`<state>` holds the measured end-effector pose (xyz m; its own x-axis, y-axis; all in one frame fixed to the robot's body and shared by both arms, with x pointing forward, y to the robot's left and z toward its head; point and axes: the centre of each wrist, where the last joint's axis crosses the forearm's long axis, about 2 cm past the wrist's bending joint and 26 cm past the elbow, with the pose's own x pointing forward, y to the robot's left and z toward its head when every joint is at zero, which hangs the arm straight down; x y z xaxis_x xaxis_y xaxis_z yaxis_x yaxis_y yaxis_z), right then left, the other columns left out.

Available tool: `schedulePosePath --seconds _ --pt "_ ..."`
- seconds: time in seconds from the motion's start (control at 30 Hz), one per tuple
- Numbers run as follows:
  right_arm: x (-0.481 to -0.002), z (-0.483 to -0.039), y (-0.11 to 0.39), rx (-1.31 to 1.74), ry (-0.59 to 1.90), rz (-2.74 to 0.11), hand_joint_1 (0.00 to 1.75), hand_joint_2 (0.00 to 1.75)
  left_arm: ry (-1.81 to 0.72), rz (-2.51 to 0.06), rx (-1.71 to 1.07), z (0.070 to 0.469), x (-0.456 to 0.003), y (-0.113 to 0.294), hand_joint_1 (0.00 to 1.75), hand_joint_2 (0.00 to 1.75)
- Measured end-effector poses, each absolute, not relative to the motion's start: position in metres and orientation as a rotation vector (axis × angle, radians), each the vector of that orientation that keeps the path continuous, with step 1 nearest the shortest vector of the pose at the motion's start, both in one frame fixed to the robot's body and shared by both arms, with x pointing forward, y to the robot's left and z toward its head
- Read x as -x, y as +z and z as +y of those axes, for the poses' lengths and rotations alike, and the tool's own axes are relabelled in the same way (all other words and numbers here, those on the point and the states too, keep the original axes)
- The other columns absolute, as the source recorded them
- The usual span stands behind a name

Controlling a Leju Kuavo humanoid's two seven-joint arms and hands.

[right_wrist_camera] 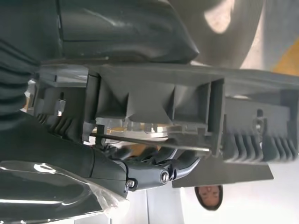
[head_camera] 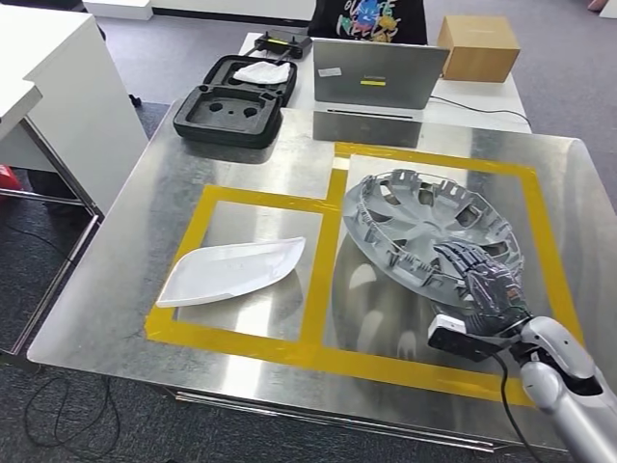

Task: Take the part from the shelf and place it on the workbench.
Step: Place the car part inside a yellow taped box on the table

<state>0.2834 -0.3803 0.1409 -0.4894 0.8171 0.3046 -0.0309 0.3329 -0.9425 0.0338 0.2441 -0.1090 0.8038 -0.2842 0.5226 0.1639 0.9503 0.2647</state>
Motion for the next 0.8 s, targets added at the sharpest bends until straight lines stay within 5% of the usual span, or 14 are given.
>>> schedulePosePath --seconds 0.8 --pt "-0.268 -0.425 0.168 0.657 1.334 -1.713 0.00 0.00 -0.242 -0.590 -0.211 0.244 -0.034 -0.109 0.00 0.00"
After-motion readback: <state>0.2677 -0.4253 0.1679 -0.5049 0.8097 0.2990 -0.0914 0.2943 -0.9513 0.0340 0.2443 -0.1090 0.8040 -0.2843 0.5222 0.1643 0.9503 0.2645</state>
